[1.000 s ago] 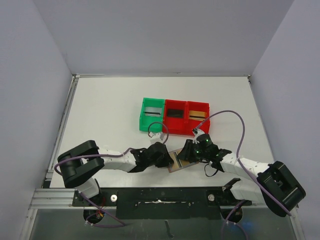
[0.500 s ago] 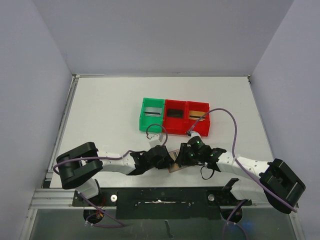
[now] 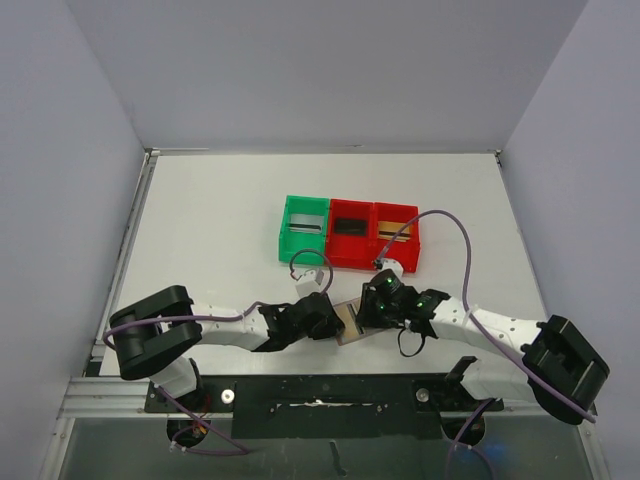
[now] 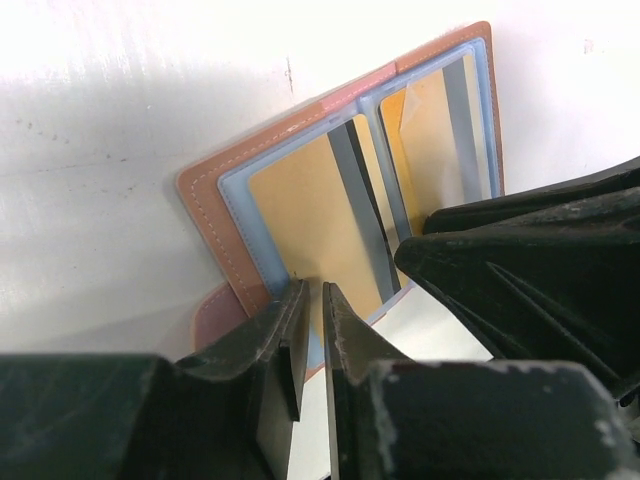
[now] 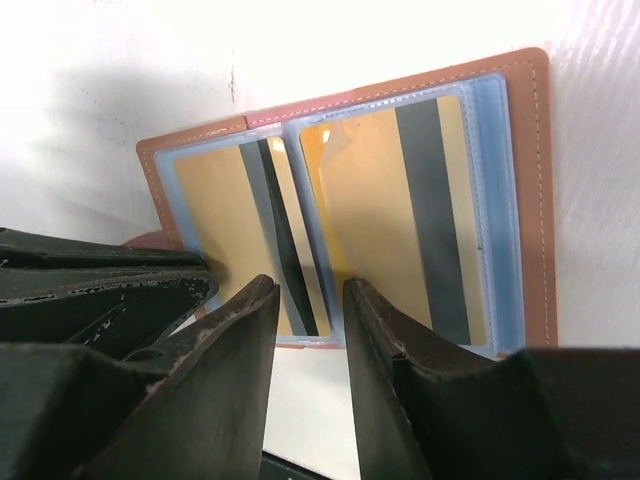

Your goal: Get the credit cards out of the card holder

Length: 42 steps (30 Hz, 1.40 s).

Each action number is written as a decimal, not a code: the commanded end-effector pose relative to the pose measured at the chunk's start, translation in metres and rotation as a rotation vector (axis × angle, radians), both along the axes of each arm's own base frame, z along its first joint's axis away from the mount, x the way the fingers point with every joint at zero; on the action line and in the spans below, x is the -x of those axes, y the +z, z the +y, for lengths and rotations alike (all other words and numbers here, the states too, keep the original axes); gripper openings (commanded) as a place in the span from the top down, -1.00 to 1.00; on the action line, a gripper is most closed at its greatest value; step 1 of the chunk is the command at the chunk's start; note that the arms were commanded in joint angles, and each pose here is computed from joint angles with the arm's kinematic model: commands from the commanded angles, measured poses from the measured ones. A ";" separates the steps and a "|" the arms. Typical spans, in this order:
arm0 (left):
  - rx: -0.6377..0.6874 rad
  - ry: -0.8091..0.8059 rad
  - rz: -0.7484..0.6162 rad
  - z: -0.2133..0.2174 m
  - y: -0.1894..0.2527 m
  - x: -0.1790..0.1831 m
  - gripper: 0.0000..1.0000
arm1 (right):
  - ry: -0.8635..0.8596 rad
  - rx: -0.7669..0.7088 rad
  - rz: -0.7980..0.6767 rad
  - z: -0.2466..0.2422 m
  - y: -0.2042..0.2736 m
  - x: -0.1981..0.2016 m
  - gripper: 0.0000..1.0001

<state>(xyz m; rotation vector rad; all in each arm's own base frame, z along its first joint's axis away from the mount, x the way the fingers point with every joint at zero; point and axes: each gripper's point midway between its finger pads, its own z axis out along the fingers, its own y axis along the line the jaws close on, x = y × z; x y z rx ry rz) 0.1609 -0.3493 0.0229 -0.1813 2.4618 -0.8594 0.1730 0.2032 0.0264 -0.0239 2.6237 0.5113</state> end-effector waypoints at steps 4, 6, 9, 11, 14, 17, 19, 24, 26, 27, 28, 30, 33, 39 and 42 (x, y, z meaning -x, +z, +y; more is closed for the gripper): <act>-0.214 -0.020 0.054 0.043 -0.048 0.016 0.85 | 0.022 0.044 0.015 0.000 -0.008 0.000 0.40; -0.215 -0.014 0.061 0.046 -0.051 0.018 0.86 | 0.025 0.028 0.018 0.003 -0.007 0.001 0.42; -0.199 -0.007 0.068 0.049 -0.054 0.020 0.86 | 0.018 0.016 0.019 0.003 -0.005 0.002 0.42; -0.185 -0.010 0.076 0.048 -0.057 0.022 0.88 | 0.026 -0.012 0.020 0.006 -0.004 0.003 0.42; -0.154 -0.021 0.082 0.043 -0.059 0.024 0.91 | 0.033 -0.057 0.026 0.012 -0.003 0.005 0.44; -0.148 -0.026 0.094 0.041 -0.063 0.026 0.94 | 0.023 -0.078 0.029 0.013 -0.003 0.004 0.45; -0.151 -0.022 0.101 0.043 -0.066 0.027 0.95 | 0.021 -0.077 0.033 0.012 -0.003 0.005 0.46; -0.165 -0.007 0.112 0.048 -0.070 0.029 0.99 | 0.030 -0.085 -0.012 0.013 0.011 0.000 0.45; -0.169 -0.004 0.116 0.050 -0.071 0.029 1.00 | 0.042 -0.116 -0.036 0.017 0.024 -0.001 0.43; -0.170 -0.003 0.117 0.051 -0.072 0.029 1.00 | 0.034 -0.116 -0.045 0.016 0.028 -0.003 0.42; -0.172 -0.002 0.116 0.051 -0.072 0.029 1.00 | 0.018 -0.107 -0.052 0.012 0.031 -0.004 0.42; -0.178 -0.001 0.118 0.052 -0.072 0.029 1.00 | -0.018 -0.068 -0.050 0.002 0.031 -0.004 0.42; -0.181 0.004 0.117 0.053 -0.072 0.029 1.00 | -0.031 -0.031 -0.023 -0.006 0.025 -0.001 0.42; -0.179 0.005 0.117 0.053 -0.072 0.029 1.00 | -0.019 0.005 0.017 -0.007 0.010 0.005 0.42; -0.173 -0.003 0.121 0.050 -0.073 0.030 1.00 | -0.009 -0.006 0.019 -0.003 0.009 0.004 0.42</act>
